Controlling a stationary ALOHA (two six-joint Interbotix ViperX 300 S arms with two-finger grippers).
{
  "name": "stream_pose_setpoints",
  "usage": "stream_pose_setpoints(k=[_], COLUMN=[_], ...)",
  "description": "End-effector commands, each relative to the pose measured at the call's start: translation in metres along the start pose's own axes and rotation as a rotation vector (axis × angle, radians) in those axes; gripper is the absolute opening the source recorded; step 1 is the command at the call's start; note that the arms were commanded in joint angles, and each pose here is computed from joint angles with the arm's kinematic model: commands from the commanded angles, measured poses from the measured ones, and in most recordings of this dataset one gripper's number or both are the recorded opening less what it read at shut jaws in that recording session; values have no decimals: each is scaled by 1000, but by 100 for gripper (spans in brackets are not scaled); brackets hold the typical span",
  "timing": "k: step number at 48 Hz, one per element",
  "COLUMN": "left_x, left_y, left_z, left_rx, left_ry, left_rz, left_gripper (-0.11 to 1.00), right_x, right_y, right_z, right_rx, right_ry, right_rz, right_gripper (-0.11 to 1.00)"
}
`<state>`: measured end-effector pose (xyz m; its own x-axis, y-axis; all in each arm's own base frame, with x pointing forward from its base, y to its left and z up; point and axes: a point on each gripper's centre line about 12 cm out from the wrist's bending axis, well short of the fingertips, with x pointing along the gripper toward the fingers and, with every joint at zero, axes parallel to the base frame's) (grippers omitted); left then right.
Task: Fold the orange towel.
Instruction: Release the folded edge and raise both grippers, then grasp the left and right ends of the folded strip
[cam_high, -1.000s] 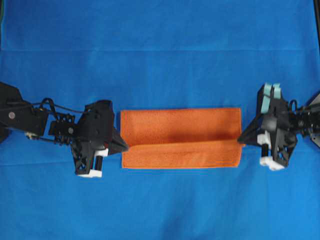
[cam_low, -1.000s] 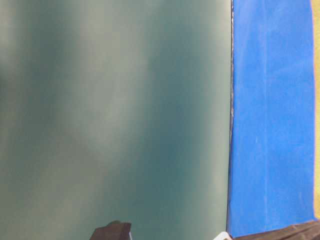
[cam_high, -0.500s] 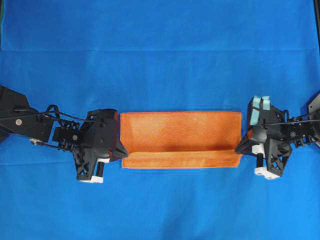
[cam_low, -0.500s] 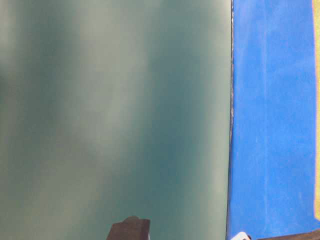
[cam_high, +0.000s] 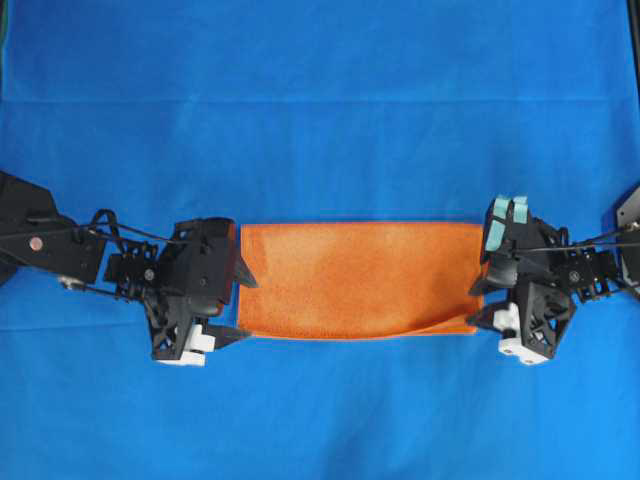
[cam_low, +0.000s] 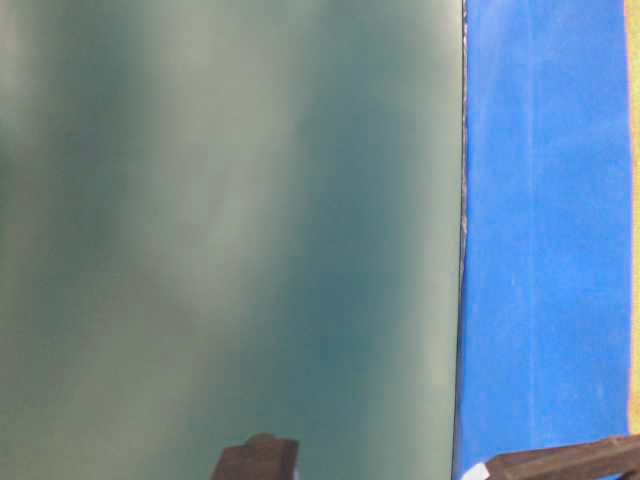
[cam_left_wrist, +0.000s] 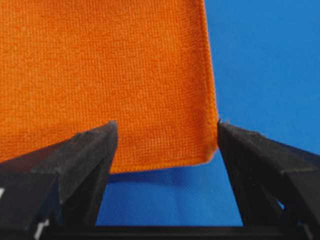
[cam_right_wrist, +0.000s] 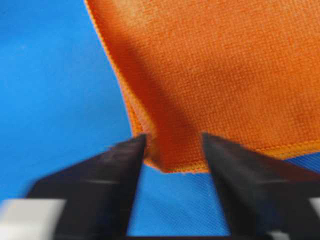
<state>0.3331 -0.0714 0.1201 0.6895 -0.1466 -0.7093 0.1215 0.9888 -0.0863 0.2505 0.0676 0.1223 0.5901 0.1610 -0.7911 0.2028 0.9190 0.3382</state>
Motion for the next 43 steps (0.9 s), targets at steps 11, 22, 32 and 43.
stream_pose_setpoints(k=[11, 22, 32, 43], left_x=[-32, -35, -21, 0], left_y=[27, 80, 100, 103], left_z=[29, 28, 18, 1], left_rx=[-9, -71, -97, -106], left_ry=[-107, -106, -63, 5], left_rz=[55, 174, 210, 208], left_gripper=[70, 70, 70, 70], right_x=[-34, -43, -31, -7], right_y=[-18, -70, -93, -100], right_z=[27, 42, 40, 31], right_rx=[-52, -18, 5, 15], right_ry=[-96, -136, -82, -24], right_rz=[-54, -218, -288, -286], right_gripper=[62, 62, 62, 61])
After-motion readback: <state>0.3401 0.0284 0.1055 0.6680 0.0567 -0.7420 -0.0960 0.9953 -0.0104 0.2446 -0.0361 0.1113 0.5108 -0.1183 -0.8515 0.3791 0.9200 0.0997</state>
